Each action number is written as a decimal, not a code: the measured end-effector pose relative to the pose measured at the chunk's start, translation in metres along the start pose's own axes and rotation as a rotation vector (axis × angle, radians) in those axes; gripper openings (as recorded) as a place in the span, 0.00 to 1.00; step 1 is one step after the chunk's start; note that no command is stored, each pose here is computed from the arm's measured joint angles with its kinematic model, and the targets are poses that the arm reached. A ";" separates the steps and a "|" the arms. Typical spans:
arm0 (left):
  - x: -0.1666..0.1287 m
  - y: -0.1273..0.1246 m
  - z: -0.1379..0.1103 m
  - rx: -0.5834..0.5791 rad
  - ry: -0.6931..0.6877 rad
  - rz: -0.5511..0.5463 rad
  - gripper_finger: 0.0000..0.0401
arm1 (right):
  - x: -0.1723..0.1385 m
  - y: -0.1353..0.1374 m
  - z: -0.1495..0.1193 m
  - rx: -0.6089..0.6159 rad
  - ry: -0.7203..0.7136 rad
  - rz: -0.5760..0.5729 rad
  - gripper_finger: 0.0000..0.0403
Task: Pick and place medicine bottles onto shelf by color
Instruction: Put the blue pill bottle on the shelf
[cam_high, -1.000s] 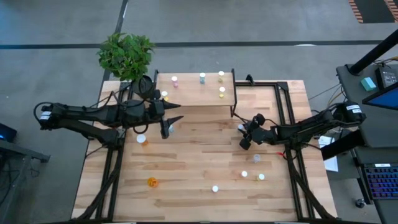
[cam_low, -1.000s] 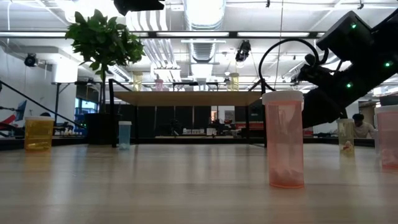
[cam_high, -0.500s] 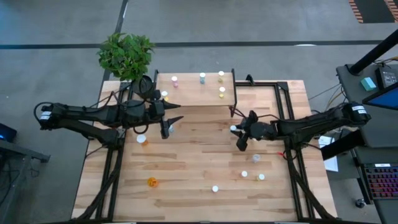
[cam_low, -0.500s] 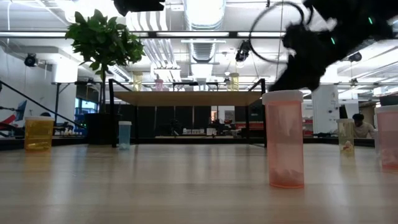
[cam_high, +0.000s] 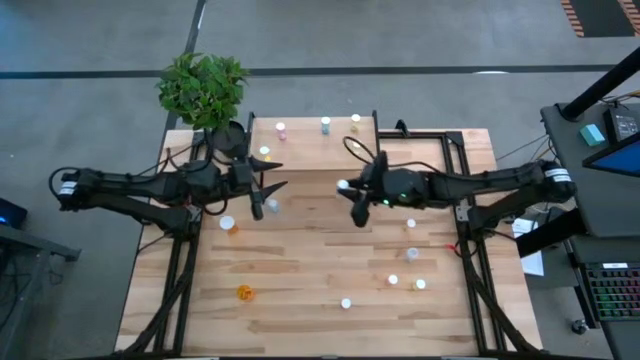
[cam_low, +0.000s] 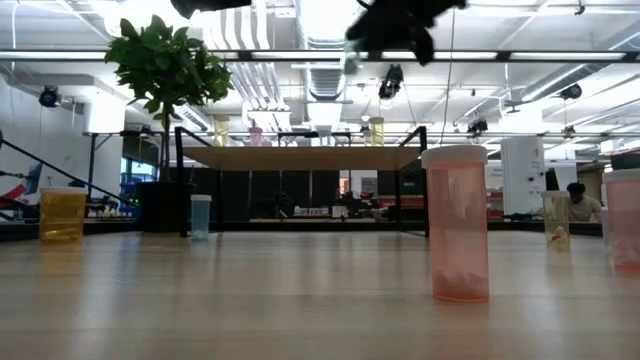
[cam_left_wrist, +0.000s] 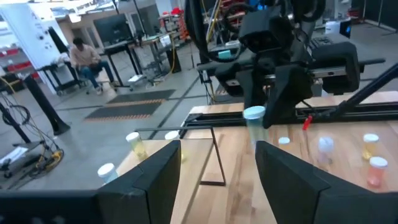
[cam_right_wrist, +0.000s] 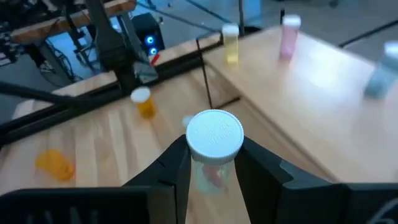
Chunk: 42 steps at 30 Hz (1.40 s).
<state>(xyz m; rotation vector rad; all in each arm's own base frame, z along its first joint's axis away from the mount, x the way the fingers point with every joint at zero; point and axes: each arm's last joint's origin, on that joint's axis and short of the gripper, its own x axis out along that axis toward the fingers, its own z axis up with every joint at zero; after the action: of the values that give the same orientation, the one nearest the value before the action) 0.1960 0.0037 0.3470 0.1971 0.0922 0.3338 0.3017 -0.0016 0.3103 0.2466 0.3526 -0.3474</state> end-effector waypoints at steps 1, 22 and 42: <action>-0.001 0.000 0.000 0.002 -0.004 0.001 0.48 | 0.007 0.001 0.005 -0.011 0.003 -0.010 0.25; -0.028 0.012 0.003 -0.018 -0.093 0.019 0.48 | 0.158 -0.076 0.067 -0.030 0.020 -0.295 0.26; -0.026 0.011 0.003 0.004 -0.088 0.019 0.48 | 0.201 -0.101 0.067 -0.062 0.111 -0.375 0.26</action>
<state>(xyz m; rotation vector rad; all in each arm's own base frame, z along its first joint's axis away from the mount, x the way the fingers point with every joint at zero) 0.1680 0.0048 0.3533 0.2165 0.0036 0.3430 0.4603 -0.1711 0.2775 0.1376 0.5197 -0.6925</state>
